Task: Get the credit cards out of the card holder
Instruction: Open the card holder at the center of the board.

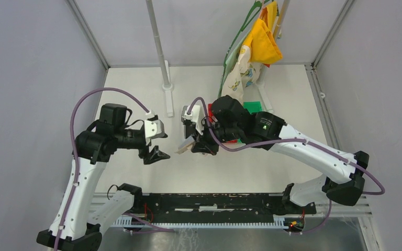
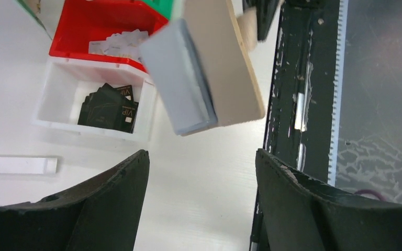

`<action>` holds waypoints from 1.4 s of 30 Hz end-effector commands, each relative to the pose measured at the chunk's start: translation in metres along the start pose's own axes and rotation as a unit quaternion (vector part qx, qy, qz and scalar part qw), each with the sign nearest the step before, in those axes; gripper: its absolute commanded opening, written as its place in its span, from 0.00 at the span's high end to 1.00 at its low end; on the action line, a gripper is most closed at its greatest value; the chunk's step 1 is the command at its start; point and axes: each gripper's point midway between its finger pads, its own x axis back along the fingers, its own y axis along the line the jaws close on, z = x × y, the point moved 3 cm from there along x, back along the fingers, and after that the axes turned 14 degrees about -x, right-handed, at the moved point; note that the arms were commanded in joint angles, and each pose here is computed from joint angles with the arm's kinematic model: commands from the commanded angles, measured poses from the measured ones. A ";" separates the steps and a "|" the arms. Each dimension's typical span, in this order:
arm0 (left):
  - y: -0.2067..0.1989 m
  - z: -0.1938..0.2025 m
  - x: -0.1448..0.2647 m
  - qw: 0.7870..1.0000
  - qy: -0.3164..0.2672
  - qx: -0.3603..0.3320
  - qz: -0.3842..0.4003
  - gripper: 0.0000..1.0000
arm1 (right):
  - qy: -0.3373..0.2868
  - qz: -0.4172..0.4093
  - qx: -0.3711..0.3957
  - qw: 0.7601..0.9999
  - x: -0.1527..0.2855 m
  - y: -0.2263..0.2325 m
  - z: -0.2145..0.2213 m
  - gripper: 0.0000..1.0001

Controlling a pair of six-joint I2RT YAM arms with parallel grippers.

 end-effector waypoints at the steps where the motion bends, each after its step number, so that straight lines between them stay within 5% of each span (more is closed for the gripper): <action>1: -0.017 0.009 0.006 0.996 0.014 -0.084 0.036 0.21 | -0.057 -0.053 0.074 0.994 0.021 0.026 -0.043 1.00; 8: -0.027 -0.011 0.011 0.993 -0.026 -0.100 0.054 0.16 | -0.057 -0.082 0.105 0.989 0.015 0.035 -0.060 1.00; 13: -0.024 -0.013 0.022 0.987 0.003 -0.149 0.053 0.15 | -0.034 -0.109 0.146 0.983 0.023 0.042 -0.060 1.00; 17: -0.010 -0.009 0.026 0.978 0.036 -0.201 0.041 0.22 | -0.045 -0.113 0.163 0.979 0.032 0.046 -0.059 1.00; 23: 0.002 -0.026 0.021 0.975 -0.003 -0.216 0.041 0.29 | -0.031 -0.148 0.179 0.972 0.033 0.059 -0.047 1.00; 35: -0.034 -0.069 0.009 0.969 -0.181 -0.102 0.133 0.14 | -0.062 -0.227 0.224 0.946 0.027 0.095 -0.064 1.00; 42: -0.045 -0.077 0.012 0.965 -0.194 -0.092 0.151 0.06 | -0.082 -0.275 0.240 0.927 0.023 0.115 -0.080 1.00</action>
